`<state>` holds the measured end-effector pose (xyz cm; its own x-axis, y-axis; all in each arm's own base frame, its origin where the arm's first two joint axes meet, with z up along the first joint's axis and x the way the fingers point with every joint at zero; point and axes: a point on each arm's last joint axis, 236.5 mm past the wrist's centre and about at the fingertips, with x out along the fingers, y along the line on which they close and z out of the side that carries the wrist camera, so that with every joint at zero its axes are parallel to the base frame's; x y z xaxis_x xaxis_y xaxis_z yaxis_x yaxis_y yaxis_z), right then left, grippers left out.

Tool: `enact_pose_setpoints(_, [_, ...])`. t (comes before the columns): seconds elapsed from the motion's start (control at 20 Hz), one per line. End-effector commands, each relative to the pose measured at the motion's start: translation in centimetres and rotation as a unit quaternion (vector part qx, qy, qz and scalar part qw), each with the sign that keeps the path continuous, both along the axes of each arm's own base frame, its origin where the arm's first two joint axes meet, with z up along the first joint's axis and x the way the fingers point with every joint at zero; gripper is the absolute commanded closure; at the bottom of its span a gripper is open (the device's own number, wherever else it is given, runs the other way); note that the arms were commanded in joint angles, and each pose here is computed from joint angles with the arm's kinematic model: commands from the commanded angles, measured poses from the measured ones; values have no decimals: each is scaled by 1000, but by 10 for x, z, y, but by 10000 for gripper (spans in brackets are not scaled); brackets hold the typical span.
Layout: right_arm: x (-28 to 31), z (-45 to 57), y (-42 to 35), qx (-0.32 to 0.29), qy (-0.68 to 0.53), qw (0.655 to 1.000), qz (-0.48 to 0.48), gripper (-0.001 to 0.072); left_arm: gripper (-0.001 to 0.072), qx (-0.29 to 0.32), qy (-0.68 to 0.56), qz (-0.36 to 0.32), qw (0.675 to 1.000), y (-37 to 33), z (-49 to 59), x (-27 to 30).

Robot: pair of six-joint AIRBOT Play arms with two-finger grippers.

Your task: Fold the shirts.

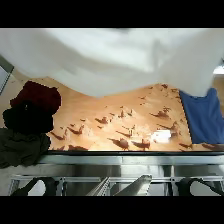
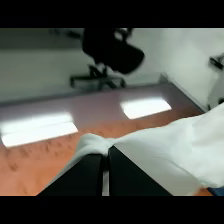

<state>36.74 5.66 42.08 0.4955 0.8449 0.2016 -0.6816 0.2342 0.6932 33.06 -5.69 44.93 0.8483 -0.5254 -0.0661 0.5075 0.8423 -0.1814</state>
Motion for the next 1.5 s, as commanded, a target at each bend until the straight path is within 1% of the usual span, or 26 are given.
enact_pose_setpoints(0.0, [-81,68,11,-32,-88,995,-21,690,689,46,-135,75,987,-6,100,-74])
enact_pose_setpoints(0.1, [-109,70,30,-79,-109,990,-33,690,688,74,-159,104,979,-7,114,-92])
enact_pose_setpoints(0.2, [-110,58,37,-139,-100,982,-79,690,688,77,-158,113,978,-3,112,-90])
enact_pose_setpoints(0.25, [-99,45,30,-168,-79,976,-114,690,688,73,-146,105,981,1,103,-83])
enact_pose_setpoints(0.35, [-65,7,4,-201,4,964,-177,690,688,42,-100,36,993,0,71,-51])
enact_pose_setpoints(0.4, [-51,-13,-6,-206,35,960,-188,690,688,29,-72,3,997,-3,52,-32])
enact_pose_setpoints(0.45, [-28,-49,-15,-206,83,957,-187,690,689,23,-30,-26,999,-6,20,-1])
enact_pose_setpoints(0.55, [9,-122,-15,-187,167,955,-161,690,689,40,72,-62,995,-20,-60,62])
enact_pose_setpoints(0.65, [43,-206,-10,-169,249,943,-143,690,689,64,178,-89,978,-38,-154,116])
enact_pose_setpoints(0.75, [71,-305,-8,-154,338,918,-142,690,689,66,278,-117,951,-57,-250,157])
enact_pose_setpoints(0.85, [94,-392,-15,-160,398,890,-156,690,692,47,341,-112,932,-60,-336,198])
enact_pose_setpoints(0.95, [123,-451,-28,-165,396,885,-180,689,689,38,367,-94,925,-46,-391,237])
enact_pose_setpoints(1.0, [139,-463,-35,-145,389,889,-193,676,543,41,370,-88,924,-33,-402,249])
enact_pose_setpoints(1.05, [154,-462,-39,-110,377,899,-195,487,319,40,369,-84,925,-21,-402,259])
enact_pose_setpoints(1.1, [164,-451,-42,-87,356,912,-184,255,58,35,367,-80,926,-8,-395,264])
enact_pose_setpoints(1.15, [167,-435,-44,-72,335,925,-163,209,-13,24,372,-68,925,9,-385,263])
enact_pose_setpoints(1.2, [165,-418,-47,-70,318,934,-145,210,-13,13,384,-60,921,24,-378,255])
enact_pose_setpoints(1.3, [149,-380,-58,-58,287,950,-107,213,-13,-18,430,-43,902,53,-372,223])
enact_pose_setpoints(1.35, [138,-367,-64,-53,283,953,-92,213,20,-29,455,-42,889,64,-372,202])
enact_pose_setpoints(1.4, [124,-361,-71,-59,287,953,-80,214,35,-39,476,-44,877,73,-373,181])
enact_pose_setpoints(1.45, [108,-360,-76,-73,300,949,-64,215,35,-51,496,-42,866,79,-374,163])
